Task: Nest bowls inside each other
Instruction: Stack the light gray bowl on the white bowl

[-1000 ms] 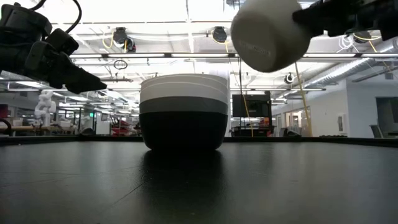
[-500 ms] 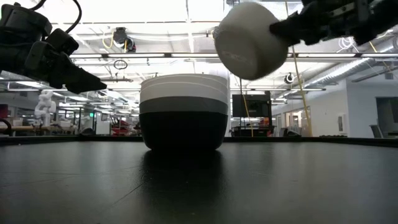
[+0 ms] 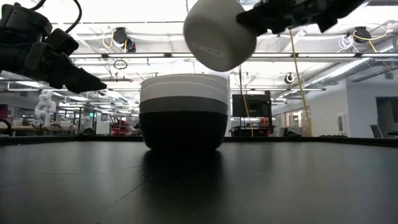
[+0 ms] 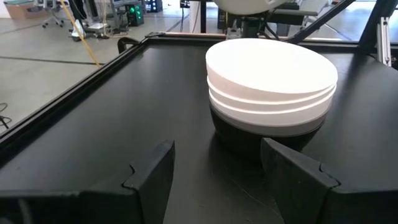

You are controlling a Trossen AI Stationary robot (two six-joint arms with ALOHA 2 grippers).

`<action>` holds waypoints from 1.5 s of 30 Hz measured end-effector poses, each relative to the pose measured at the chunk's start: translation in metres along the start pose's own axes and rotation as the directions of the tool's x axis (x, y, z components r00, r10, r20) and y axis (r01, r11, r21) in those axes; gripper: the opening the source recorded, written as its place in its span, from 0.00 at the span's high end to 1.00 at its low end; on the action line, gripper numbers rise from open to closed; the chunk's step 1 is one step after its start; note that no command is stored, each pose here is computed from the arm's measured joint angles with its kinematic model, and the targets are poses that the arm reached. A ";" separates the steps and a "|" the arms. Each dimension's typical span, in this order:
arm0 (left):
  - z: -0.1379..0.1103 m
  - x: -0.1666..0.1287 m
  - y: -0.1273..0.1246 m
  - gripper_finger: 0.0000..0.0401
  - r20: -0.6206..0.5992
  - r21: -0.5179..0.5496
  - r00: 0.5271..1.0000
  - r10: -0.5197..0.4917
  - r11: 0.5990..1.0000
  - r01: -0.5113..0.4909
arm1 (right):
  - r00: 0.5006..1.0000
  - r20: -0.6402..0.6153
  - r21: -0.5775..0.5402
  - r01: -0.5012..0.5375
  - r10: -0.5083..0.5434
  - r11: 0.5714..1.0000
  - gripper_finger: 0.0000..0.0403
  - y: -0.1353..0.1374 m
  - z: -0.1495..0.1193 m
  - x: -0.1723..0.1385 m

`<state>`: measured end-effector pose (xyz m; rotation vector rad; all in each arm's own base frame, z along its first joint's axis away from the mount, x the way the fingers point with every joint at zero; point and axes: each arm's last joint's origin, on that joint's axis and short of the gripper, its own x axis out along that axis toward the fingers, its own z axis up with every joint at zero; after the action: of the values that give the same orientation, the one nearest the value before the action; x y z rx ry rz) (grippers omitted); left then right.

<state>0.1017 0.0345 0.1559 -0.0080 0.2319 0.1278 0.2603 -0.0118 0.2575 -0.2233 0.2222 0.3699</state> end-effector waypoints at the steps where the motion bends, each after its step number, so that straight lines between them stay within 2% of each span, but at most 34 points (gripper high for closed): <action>1: 0.000 0.000 0.000 0.40 -0.001 0.000 1.000 -0.001 1.000 0.001 | 1.000 -0.008 0.000 -0.004 0.004 1.000 1.00 -0.002 0.003 0.004; 13: 0.000 0.000 0.000 0.40 -0.001 -0.001 1.000 -0.005 1.000 0.005 | 0.980 -0.187 0.036 -0.060 0.066 0.998 1.00 -0.023 0.013 0.041; 23: 0.000 0.000 0.000 0.40 0.000 0.000 1.000 -0.011 1.000 0.011 | 0.960 -0.256 0.043 -0.107 0.114 0.993 1.00 -0.032 0.033 0.065; 35: 0.000 0.000 0.000 0.40 0.000 0.001 1.000 -0.011 1.000 0.011 | 0.944 -0.295 0.034 -0.144 0.148 0.989 1.00 -0.029 0.055 0.064; 45: 0.000 0.000 0.000 0.40 0.000 0.001 1.000 -0.011 1.000 0.011 | 0.931 -0.340 0.057 -0.121 0.133 0.991 1.00 -0.032 0.052 0.064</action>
<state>0.1018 0.0342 0.1559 -0.0083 0.2316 0.1165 0.3393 -0.0064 0.2963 -0.2387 0.5904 0.4545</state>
